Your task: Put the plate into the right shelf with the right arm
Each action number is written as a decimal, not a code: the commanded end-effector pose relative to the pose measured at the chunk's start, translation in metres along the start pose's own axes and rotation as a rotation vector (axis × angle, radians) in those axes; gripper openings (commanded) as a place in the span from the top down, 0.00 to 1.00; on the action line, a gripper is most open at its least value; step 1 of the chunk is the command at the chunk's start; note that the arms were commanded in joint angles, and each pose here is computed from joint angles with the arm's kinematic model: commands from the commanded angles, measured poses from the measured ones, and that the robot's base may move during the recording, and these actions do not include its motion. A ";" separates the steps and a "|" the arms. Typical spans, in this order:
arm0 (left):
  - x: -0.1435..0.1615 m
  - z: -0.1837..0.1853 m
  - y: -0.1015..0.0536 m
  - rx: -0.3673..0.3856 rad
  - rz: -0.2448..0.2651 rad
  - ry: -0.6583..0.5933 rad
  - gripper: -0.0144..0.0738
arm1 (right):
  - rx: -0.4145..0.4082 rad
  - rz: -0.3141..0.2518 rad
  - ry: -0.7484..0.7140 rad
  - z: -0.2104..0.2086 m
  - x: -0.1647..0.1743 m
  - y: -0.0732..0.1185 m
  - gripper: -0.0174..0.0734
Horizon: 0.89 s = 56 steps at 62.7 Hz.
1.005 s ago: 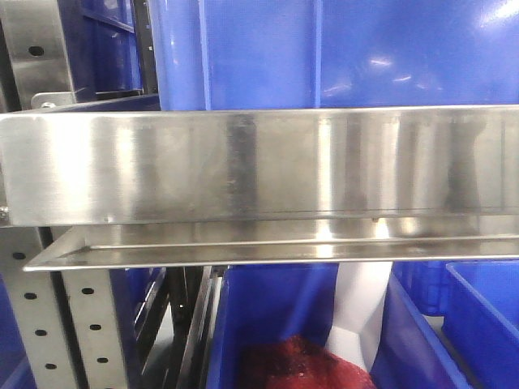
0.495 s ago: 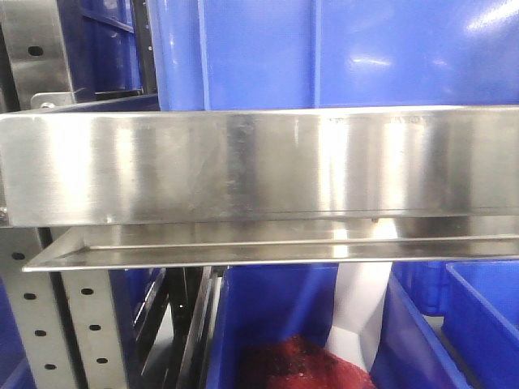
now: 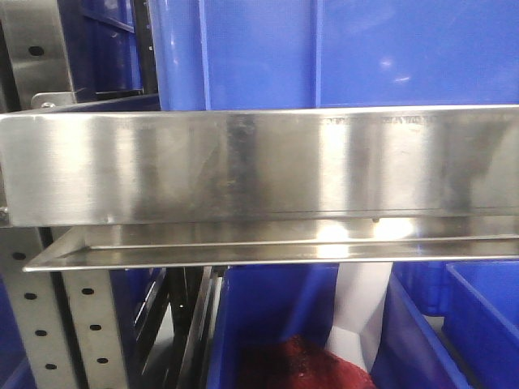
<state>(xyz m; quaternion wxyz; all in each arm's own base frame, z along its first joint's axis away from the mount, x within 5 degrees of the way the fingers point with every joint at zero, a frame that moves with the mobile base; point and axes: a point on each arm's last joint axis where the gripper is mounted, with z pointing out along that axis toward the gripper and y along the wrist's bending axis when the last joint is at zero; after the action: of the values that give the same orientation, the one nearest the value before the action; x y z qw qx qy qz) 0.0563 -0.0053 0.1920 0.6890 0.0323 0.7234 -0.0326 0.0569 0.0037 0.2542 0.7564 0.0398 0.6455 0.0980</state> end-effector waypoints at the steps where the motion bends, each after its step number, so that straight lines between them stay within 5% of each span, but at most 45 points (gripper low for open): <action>1: -0.005 0.000 0.000 0.003 -0.007 -0.083 0.89 | -0.005 -0.012 -0.118 -0.002 -0.004 -0.001 0.75; 17: -0.005 0.000 0.000 0.003 -0.007 -0.083 0.89 | 0.003 -0.013 -0.089 -0.008 0.030 -0.007 0.75; 31: -0.005 0.000 0.000 0.003 -0.007 -0.083 0.89 | -0.009 -0.098 -0.089 -0.008 0.030 -0.006 0.75; 56: -0.005 0.000 0.000 0.003 -0.007 -0.083 0.89 | -0.007 -0.104 -0.069 -0.009 0.032 -0.006 0.75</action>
<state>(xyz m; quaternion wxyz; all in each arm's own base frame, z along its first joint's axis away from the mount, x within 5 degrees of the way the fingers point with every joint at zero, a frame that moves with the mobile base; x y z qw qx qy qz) 0.0563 -0.0053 0.1920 0.6890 0.0323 0.7234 -0.0326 0.0556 0.0039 0.2118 0.7547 0.0112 0.6526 0.0657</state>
